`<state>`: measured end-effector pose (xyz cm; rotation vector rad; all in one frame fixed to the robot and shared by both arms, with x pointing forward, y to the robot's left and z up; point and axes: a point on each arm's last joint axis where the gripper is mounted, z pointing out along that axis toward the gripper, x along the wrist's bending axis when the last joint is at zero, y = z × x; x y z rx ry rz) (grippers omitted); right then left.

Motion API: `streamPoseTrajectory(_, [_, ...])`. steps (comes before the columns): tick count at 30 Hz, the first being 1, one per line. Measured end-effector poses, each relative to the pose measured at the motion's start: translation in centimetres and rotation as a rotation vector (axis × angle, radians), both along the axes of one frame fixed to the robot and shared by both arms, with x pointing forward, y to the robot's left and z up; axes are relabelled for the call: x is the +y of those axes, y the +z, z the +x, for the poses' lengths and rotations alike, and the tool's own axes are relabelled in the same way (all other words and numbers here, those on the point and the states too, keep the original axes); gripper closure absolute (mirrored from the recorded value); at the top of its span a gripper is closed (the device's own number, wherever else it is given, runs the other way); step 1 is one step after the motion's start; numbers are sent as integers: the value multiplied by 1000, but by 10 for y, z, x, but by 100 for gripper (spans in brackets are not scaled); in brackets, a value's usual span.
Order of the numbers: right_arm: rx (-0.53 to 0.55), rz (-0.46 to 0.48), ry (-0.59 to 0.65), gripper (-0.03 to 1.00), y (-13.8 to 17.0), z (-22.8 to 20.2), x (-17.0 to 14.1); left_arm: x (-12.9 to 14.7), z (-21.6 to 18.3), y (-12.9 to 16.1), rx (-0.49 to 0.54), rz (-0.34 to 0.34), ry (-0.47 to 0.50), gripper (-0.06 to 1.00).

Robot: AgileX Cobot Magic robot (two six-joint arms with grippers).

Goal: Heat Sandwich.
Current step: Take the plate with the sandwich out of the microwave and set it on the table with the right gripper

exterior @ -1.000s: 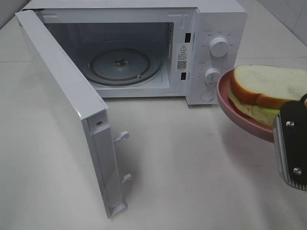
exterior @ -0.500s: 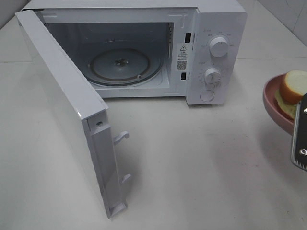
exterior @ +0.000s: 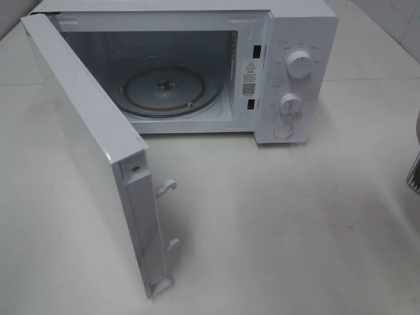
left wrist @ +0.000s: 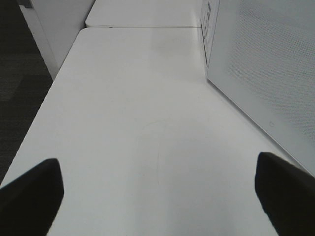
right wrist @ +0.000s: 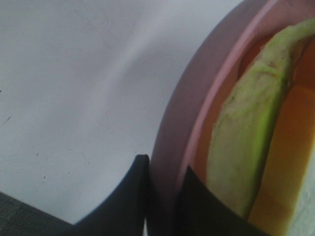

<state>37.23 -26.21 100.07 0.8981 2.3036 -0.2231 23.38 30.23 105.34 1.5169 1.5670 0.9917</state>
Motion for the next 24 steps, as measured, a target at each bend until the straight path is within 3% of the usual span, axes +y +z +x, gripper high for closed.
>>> streamPoseTrajectory(18, [-63, 57, -340, 85, -12, 47, 34, 0, 0, 0, 0, 0, 0, -5])
streamPoseTrajectory(24, [-79, 35, -433, 85, -14, 60, 44, 0, 0, 0, 0, 0, 0, -5])
